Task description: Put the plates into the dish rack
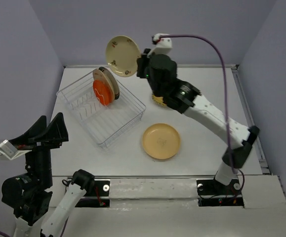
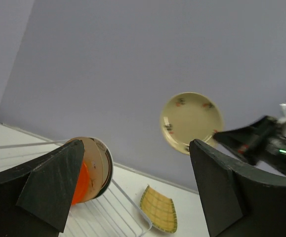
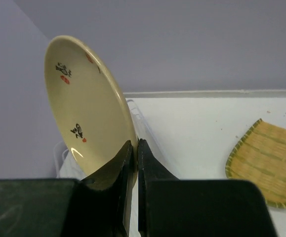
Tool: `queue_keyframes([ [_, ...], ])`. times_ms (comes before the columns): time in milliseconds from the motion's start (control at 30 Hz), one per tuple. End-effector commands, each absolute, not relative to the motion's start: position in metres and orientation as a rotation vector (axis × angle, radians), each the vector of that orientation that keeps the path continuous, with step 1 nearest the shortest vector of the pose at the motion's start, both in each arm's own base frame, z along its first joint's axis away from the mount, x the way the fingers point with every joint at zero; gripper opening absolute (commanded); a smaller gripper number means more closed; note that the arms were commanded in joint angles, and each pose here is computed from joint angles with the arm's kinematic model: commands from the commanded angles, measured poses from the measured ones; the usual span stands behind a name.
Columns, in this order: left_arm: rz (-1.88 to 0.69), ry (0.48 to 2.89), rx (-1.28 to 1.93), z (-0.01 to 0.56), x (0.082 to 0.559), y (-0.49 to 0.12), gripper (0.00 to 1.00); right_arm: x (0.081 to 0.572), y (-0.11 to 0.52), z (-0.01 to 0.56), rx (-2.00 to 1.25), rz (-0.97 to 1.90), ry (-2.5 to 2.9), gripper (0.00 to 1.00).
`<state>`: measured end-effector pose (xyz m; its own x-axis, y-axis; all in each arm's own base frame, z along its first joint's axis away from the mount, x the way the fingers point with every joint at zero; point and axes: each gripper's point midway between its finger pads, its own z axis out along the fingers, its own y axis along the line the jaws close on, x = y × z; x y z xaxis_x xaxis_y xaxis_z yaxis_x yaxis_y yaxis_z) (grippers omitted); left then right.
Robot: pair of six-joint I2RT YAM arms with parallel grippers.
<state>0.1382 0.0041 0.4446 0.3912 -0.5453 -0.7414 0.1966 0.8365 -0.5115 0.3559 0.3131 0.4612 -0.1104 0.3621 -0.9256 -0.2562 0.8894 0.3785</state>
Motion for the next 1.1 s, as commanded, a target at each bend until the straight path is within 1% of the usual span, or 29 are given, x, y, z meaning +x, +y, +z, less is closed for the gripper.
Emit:
queue_keyframes([
  [0,-0.517,0.886,-0.404,0.490,0.092,0.032,0.99,0.388,0.383,0.436,0.011,0.197,1.596,0.07],
  [33,-0.519,0.860,-0.408,0.495,0.085,0.036,0.99,0.381,0.394,0.468,0.021,0.233,1.536,0.07],
  [100,-0.527,0.831,-0.406,0.500,0.077,0.039,0.99,0.386,0.422,0.458,-0.007,0.217,1.524,0.07],
  [133,-0.532,0.814,-0.410,0.501,0.072,0.042,0.99,0.395,0.445,0.424,-0.042,0.168,1.547,0.07],
  [233,-0.546,0.788,-0.405,0.499,0.070,0.042,0.99,0.397,0.471,0.407,-0.071,0.103,1.489,0.07],
  [333,-0.560,0.793,-0.400,0.485,0.084,0.034,0.99,0.399,0.483,0.399,-0.044,0.087,1.432,0.07],
  [367,-0.555,0.808,-0.406,0.476,0.094,0.031,0.99,0.405,0.495,0.377,-0.072,0.057,1.437,0.07],
  [400,-0.556,0.816,-0.407,0.472,0.099,0.028,0.99,0.407,0.501,0.378,-0.061,0.081,1.410,0.07],
  [433,-0.564,0.786,-0.415,0.472,0.093,0.032,0.99,0.409,0.504,0.378,-0.076,0.066,1.388,0.07],
  [467,-0.555,0.805,-0.417,0.464,0.101,0.029,0.99,0.413,0.513,0.359,-0.098,0.056,1.391,0.07],
  [667,-0.545,0.846,-0.425,0.446,0.122,0.020,0.99,0.420,0.529,0.316,-0.138,0.032,1.406,0.07],
  [867,-0.528,0.892,-0.393,0.438,0.142,0.004,0.99,0.428,0.531,0.304,-0.105,0.041,1.393,0.07],
  [1067,-0.511,0.920,-0.389,0.431,0.151,0.000,0.99,0.430,0.536,0.275,-0.120,0.025,1.425,0.07],
])
